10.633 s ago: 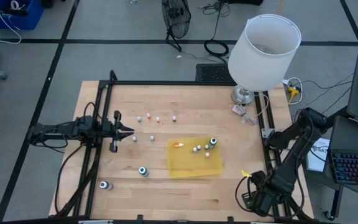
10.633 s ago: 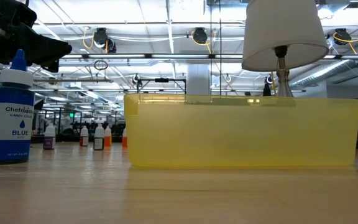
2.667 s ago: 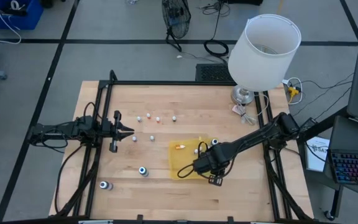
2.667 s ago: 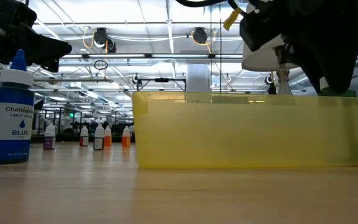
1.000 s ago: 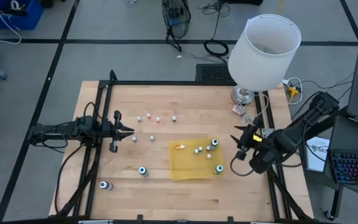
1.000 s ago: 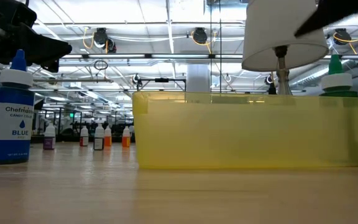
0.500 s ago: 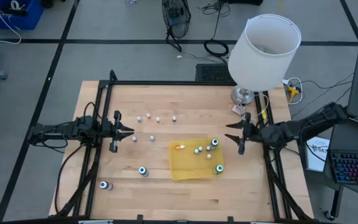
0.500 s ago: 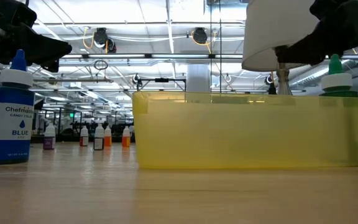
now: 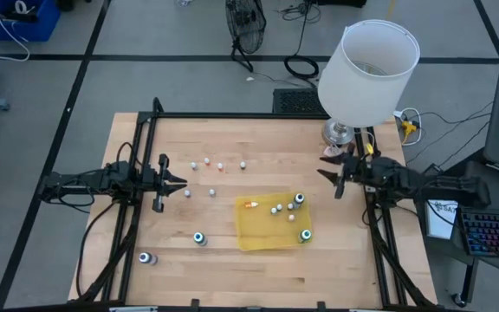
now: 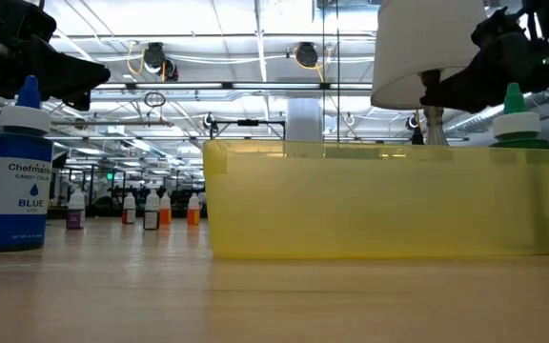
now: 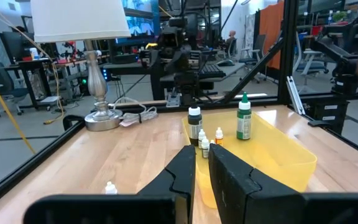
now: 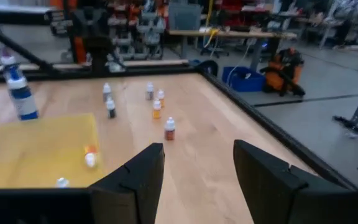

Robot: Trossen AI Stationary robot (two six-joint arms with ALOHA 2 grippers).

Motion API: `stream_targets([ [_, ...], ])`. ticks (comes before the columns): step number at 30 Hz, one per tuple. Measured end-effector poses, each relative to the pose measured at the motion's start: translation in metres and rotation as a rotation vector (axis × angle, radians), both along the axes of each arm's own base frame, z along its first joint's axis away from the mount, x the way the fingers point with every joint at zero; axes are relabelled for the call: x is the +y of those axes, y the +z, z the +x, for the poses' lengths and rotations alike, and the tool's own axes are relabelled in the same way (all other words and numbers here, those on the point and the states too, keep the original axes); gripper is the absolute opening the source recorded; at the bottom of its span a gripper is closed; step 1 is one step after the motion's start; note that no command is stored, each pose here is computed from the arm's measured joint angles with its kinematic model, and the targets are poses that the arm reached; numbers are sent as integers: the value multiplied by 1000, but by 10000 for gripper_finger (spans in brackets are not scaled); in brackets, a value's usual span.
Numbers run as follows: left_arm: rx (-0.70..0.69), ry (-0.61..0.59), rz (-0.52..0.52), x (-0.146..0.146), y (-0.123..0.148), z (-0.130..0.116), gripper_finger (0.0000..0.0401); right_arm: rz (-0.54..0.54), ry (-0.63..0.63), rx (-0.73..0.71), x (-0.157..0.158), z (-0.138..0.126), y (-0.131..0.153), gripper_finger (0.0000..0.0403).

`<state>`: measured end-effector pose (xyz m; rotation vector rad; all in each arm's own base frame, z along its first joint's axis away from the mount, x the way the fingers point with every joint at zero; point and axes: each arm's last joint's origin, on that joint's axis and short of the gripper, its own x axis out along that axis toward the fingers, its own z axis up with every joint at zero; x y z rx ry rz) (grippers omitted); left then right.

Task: Pick & Place food coloring
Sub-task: Put the left small black food coloring bottle into the yellow bin

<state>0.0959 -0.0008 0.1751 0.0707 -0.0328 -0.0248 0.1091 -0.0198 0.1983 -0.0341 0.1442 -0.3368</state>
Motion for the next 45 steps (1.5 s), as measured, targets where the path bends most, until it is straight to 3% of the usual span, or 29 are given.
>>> stream_targets([
  [14, -48, 0, -1, 0, 5, 0, 51, 2, -82, -47, -11, -5, -35, 180],
  [21, -134, -2, -19, 0, 13, -1, 51, 27, -85, -81, -11, -4, -35, 180],
  [35, -66, -2, -32, 0, 7, 0, 51, 56, -90, -88, -11, -4, -36, 180],
  [41, -112, 191, -22, 6, 11, -1, 51, 56, -91, -88, -11, -4, -36, 180],
  [45, -115, 233, -61, 7, 11, -2, 51, 56, -91, -88, -11, -4, -36, 180],
])
